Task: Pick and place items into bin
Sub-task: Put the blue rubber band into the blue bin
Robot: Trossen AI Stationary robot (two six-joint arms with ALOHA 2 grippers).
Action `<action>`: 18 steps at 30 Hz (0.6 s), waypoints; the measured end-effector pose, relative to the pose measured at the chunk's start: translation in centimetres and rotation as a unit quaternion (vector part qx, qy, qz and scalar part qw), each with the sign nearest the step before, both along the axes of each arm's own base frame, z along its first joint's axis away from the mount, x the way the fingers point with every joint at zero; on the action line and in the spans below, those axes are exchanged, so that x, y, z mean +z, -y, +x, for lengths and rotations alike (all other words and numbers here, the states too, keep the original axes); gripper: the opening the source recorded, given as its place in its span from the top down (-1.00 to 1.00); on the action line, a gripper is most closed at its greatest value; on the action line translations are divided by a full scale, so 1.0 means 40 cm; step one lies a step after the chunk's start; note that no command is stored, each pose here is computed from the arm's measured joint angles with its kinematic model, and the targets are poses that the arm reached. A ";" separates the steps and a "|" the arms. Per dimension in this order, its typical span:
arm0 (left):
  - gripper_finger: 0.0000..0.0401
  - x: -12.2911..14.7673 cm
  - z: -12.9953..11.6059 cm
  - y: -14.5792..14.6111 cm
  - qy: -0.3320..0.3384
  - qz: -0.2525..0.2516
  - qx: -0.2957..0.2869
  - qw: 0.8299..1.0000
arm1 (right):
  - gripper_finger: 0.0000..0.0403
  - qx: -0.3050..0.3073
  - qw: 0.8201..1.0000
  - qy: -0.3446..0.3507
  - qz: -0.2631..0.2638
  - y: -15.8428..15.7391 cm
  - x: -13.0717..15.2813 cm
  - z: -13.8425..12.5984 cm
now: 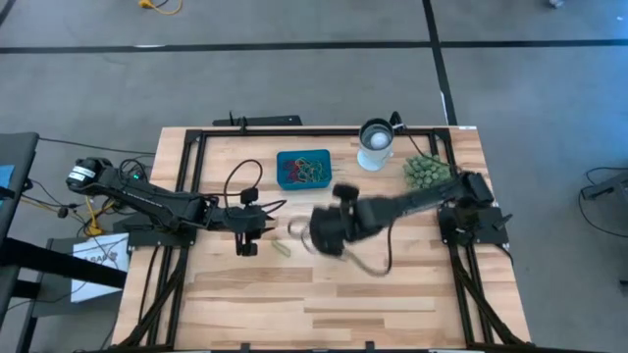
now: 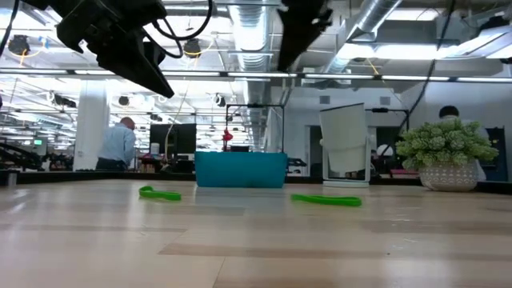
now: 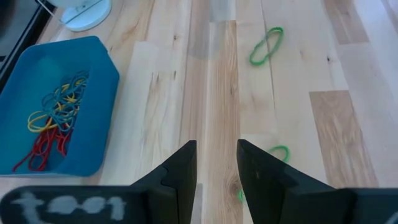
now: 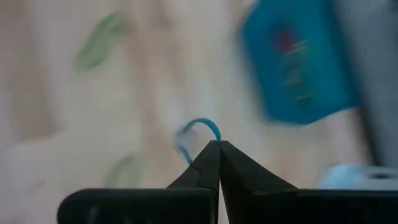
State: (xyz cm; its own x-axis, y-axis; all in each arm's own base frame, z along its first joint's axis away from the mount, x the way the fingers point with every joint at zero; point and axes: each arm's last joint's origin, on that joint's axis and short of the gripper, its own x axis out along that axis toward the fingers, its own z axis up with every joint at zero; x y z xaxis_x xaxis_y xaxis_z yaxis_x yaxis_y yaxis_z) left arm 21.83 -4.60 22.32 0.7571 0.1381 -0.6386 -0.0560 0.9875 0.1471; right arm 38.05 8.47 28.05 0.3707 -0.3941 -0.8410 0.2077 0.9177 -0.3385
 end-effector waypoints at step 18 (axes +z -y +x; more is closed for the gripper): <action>0.48 -0.004 -0.004 0.000 -0.011 -0.003 0.000 1.000 | 1.00 -0.132 0.991 0.009 -0.013 0.490 -0.093 0.083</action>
